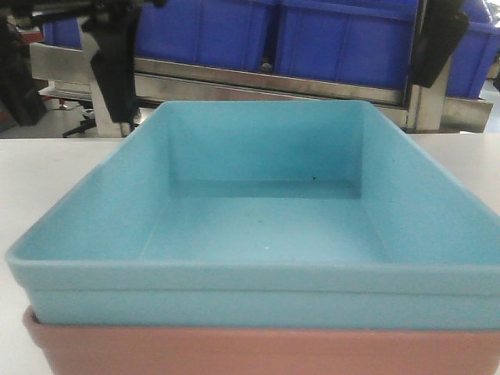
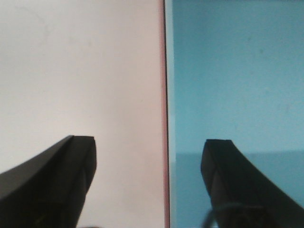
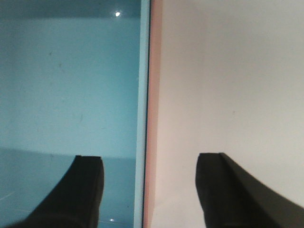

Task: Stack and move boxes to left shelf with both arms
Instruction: 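Grip both stacked box rims, left and right grippers on opposite sides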

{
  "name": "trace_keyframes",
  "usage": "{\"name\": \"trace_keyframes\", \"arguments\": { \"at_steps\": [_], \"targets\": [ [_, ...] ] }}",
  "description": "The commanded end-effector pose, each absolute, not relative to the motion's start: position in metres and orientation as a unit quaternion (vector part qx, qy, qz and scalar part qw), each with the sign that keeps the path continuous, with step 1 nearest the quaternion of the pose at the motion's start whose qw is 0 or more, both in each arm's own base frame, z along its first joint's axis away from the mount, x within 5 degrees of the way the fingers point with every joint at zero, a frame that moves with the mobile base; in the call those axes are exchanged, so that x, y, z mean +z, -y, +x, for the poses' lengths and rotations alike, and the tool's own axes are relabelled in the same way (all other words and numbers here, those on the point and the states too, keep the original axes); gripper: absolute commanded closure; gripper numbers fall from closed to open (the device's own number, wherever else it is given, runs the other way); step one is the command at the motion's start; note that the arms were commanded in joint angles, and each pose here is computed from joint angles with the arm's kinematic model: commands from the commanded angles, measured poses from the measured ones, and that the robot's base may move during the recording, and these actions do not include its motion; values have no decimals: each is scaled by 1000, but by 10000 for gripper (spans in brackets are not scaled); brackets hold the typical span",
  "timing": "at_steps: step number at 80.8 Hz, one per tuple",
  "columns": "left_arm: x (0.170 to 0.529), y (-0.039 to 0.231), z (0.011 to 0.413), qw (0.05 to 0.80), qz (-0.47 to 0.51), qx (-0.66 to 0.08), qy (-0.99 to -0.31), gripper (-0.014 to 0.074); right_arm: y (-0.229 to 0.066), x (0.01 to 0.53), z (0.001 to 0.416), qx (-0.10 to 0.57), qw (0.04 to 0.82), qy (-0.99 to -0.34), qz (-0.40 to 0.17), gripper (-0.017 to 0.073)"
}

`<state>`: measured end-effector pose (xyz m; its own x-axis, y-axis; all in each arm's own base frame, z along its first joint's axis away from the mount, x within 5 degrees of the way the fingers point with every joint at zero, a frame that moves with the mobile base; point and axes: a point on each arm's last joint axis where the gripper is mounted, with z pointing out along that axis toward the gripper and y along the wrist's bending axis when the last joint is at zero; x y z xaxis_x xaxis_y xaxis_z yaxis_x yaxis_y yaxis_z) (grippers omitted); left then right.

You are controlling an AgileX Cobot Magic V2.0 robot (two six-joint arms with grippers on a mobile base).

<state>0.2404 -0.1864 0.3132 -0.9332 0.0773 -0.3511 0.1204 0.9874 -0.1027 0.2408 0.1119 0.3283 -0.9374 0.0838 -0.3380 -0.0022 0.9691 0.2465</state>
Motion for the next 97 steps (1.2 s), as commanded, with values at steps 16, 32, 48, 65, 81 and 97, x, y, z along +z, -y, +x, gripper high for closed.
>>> {"name": "trace_keyframes", "arguments": {
  "at_steps": [16,32,48,65,81,97],
  "targets": [
    [325,195,253,194,38,-76,-977,217,-133,310,263,123,171,-977,16,76],
    [315,186,269,174,8,-90,-981,217,-137,295,273,112,159,-981,19,76],
    [300,186,280,151,21,-89,-984,217,-140,280,282,94,147,-985,14,76],
    [281,193,288,128,24,-81,-988,218,-142,274,286,94,149,-984,14,76],
    [270,196,292,118,31,-74,-990,217,-143,265,290,87,137,-987,14,76],
    [270,197,293,123,41,-75,-989,218,-144,259,292,83,128,-988,14,76]
  ]
}}
